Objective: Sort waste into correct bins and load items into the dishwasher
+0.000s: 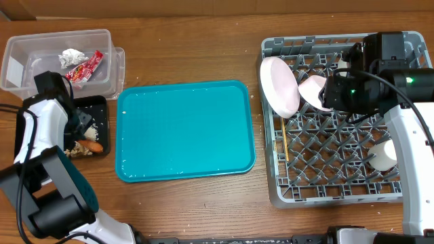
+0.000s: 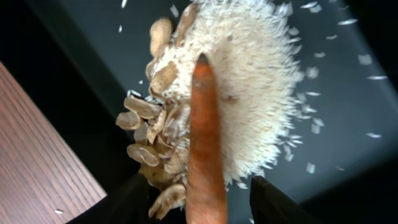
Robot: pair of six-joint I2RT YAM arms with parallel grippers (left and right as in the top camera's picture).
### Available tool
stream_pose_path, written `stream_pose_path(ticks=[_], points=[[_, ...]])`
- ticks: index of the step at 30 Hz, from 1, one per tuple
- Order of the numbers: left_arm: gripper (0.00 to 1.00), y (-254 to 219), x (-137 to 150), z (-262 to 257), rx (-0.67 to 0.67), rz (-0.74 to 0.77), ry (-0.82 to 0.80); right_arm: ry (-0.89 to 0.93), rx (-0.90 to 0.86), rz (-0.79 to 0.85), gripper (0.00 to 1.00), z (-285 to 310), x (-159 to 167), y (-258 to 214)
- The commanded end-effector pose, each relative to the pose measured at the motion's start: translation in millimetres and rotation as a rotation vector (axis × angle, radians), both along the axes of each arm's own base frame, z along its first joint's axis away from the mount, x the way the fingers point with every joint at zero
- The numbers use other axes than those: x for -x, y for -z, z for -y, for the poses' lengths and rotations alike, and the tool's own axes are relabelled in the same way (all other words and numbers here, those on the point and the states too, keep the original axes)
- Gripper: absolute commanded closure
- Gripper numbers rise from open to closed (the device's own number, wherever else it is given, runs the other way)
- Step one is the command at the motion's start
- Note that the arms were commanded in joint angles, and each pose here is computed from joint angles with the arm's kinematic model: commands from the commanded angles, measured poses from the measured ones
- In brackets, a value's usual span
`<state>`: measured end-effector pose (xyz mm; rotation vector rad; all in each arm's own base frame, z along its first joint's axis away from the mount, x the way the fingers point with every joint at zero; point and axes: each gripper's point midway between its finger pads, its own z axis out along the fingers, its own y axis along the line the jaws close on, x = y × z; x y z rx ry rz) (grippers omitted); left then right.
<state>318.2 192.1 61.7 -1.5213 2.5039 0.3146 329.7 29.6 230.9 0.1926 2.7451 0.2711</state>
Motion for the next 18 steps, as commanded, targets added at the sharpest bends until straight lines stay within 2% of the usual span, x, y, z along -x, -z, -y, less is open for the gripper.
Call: stream_pose_path(ticks=[1,3,5,9,11,13,14,18], points=[[0.41,-53.3,-26.0,10.6,0.029,0.160,0.102,0.002,0.009,0.029,0.49,1.8,-5.2,-5.0],[0.39,-71.7,-35.0,26.6,0.071,0.218,0.177,-0.004,-0.001,0.053,0.49,-0.4,-10.4,-7.8],[0.35,-88.5,-45.1,48.8,0.109,0.273,0.299,-0.028,-0.049,0.092,0.43,-9.9,-18.1,-13.6],[0.23,-105.8,-52.9,105.9,0.158,0.296,0.588,-0.200,-0.192,0.183,0.39,-45.6,-26.8,-30.7],[0.16,-100.5,-37.4,141.6,0.195,0.200,0.758,-0.268,-0.216,0.187,0.33,-59.0,-23.3,-31.8],[0.05,-93.2,-14.8,167.1,0.249,0.094,0.861,-0.280,-0.186,0.152,0.21,-58.7,-17.0,-24.9],[0.02,-90.8,-3.3,176.6,0.274,0.045,0.903,-0.267,-0.158,0.129,0.18,-54.4,-14.6,-20.0],[0.00,-87.4,44.9,198.0,0.375,-0.145,0.959,-0.137,-0.033,0.010,0.09,-24.3,0.5,-1.4]])
